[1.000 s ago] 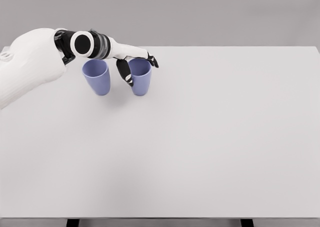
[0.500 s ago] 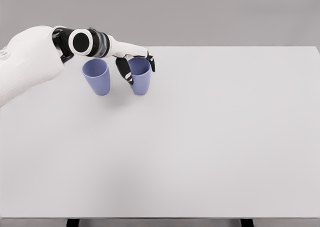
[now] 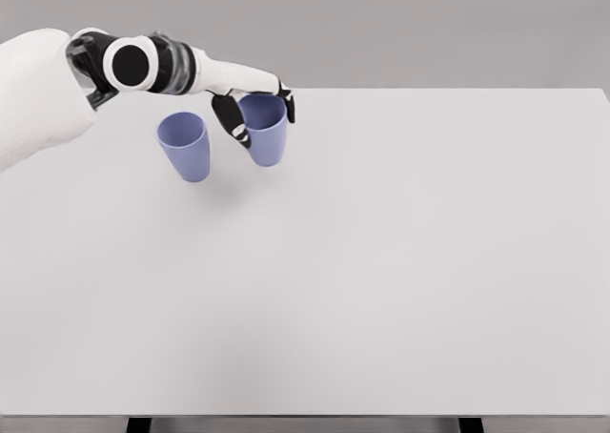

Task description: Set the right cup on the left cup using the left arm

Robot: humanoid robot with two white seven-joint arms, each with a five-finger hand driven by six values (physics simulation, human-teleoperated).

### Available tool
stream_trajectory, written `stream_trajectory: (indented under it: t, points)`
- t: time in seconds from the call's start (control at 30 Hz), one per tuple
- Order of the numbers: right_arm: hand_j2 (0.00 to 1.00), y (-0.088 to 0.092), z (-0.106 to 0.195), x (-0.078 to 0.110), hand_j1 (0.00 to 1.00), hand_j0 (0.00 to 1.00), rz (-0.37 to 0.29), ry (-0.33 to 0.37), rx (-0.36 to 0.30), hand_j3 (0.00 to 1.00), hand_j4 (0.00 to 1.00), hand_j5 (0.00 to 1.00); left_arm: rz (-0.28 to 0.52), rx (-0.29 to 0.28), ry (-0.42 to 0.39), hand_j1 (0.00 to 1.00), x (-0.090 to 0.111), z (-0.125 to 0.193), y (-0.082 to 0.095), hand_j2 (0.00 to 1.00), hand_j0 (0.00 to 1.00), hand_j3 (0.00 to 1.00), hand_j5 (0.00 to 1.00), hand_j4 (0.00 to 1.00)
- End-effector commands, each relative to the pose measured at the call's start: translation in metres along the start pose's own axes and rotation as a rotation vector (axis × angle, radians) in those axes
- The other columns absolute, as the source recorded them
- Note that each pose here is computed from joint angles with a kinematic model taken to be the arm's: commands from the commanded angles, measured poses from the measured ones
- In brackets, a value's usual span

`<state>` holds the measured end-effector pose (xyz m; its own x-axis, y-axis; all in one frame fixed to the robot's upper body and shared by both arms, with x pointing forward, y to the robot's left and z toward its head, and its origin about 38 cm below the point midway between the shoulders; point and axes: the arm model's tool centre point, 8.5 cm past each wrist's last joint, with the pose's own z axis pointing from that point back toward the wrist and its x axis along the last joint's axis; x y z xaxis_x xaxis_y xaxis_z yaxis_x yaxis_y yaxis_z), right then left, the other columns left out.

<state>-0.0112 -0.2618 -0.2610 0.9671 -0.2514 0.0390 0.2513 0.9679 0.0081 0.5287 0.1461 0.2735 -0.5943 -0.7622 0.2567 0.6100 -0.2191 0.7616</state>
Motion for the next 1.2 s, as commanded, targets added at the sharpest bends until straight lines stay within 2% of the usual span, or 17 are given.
stream_trajectory:
  t: [0.0, 0.4, 0.63, 0.83, 1.17]
  points:
    - [1.0, 0.0, 0.0, 0.0, 1.0, 1.0, -0.001, 0.0, 0.0, 1.0, 1.0, 1.0, -0.008, 0.003, -0.009, 0.59, 0.001, 0.006, -0.001, 0.59, 0.59, 0.59, 0.59, 0.59]
    - [1.0, 0.0, 0.0, 0.0, 1.0, 1.0, -0.001, 0.0, 0.0, 1.0, 1.0, 1.0, -0.053, 0.058, -0.023, 0.59, 0.005, 0.046, 0.018, 0.59, 0.59, 0.59, 0.59, 0.59]
    - [1.0, 0.0, 0.0, 0.0, 1.0, 1.0, -0.001, 0.0, 0.0, 1.0, 1.0, 1.0, -0.048, 0.083, 0.007, 0.59, -0.007, 0.067, 0.024, 0.59, 0.59, 0.59, 0.59, 0.59]
    - [1.0, 0.0, 0.0, 0.0, 1.0, 1.0, 0.001, 0.0, 0.0, 1.0, 1.0, 1.0, -0.061, 0.109, 0.014, 0.59, -0.006, 0.079, 0.037, 0.59, 0.59, 0.59, 0.59, 0.59]
    - [1.0, 0.0, 0.0, 0.0, 1.0, 1.0, 0.001, 0.0, 0.0, 1.0, 1.0, 1.0, -0.046, 0.142, 0.051, 0.59, -0.023, 0.118, 0.037, 0.59, 0.59, 0.59, 0.59, 0.59]
